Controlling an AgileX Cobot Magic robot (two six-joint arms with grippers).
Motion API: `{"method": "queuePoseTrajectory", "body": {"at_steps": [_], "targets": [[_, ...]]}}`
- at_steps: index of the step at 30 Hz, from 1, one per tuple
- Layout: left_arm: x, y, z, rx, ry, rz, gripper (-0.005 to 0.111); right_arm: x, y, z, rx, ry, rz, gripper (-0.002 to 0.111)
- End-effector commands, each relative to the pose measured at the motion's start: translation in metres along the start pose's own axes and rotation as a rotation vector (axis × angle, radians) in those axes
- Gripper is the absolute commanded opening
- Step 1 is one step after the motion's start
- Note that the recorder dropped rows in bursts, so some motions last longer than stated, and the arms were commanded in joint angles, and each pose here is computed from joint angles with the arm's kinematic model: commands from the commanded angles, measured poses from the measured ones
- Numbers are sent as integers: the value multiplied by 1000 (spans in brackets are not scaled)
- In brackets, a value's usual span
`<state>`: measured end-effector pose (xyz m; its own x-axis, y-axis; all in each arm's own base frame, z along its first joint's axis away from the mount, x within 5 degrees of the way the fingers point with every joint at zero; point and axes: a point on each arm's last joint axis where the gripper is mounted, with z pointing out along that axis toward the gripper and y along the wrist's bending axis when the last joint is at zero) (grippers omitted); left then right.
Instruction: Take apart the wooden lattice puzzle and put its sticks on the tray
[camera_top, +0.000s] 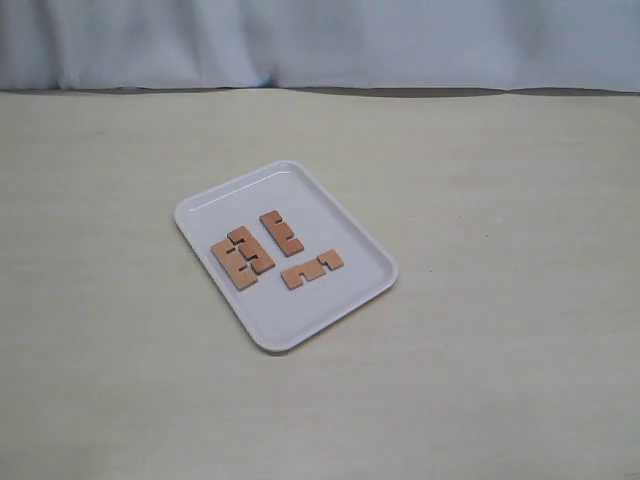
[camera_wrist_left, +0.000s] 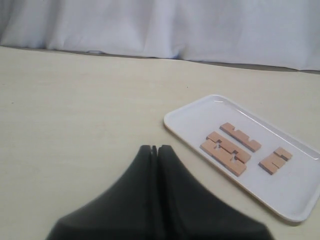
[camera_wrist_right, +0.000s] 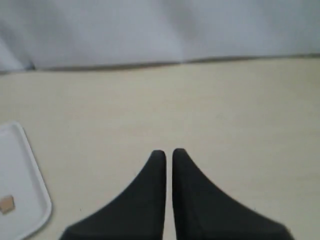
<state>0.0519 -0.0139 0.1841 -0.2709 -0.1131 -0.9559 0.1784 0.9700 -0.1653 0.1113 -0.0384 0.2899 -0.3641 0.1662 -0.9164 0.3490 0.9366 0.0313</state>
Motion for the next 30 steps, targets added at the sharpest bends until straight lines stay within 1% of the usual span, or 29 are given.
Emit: {"method": "queuePoseTrajectory", "body": {"at_steps": [1, 4, 6, 10, 15, 16, 17, 18, 20, 24, 25, 26, 27, 28, 30], "targets": [[0, 0, 0, 8, -6, 0, 0, 5, 1, -35, -45, -246, 74, 4], [0, 0, 0, 8, -6, 0, 0, 8, 1, -59, -65, -370, 84, 4], [0, 0, 0, 8, -6, 0, 0, 9, 1, -73, -87, -442, 49, 4], [0, 0, 0, 8, -6, 0, 0, 19, 1, -99, -180, -584, -23, 4], [0, 0, 0, 8, -6, 0, 0, 18, 3, -100, -225, -577, -11, 4], [0, 0, 0, 8, -6, 0, 0, 18, 3, -100, -240, -576, 17, 4], [0, 0, 0, 8, -6, 0, 0, 19, 5, -100, -281, -557, 103, 4], [0, 0, 0, 8, -6, 0, 0, 21, 6, -98, -300, -543, 135, 4], [0, 0, 0, 8, -6, 0, 0, 29, 6, -86, -289, -561, 123, 4], [0, 0, 0, 8, -6, 0, 0, 72, 6, -44, -255, -519, 113, 4], [0, 0, 0, 8, -6, 0, 0, 90, 6, -30, -243, -507, 115, 4], [0, 0, 0, 8, -6, 0, 0, 92, 6, -29, -241, -523, 117, 4], [0, 0, 0, 8, -6, 0, 0, 97, 6, -26, -241, -460, 108, 4], [0, 0, 0, 8, -6, 0, 0, 99, 6, -25, -234, -439, 73, 4], [0, 0, 0, 8, -8, 0, 0, 99, 7, -25, -231, -437, 58, 4]]}}
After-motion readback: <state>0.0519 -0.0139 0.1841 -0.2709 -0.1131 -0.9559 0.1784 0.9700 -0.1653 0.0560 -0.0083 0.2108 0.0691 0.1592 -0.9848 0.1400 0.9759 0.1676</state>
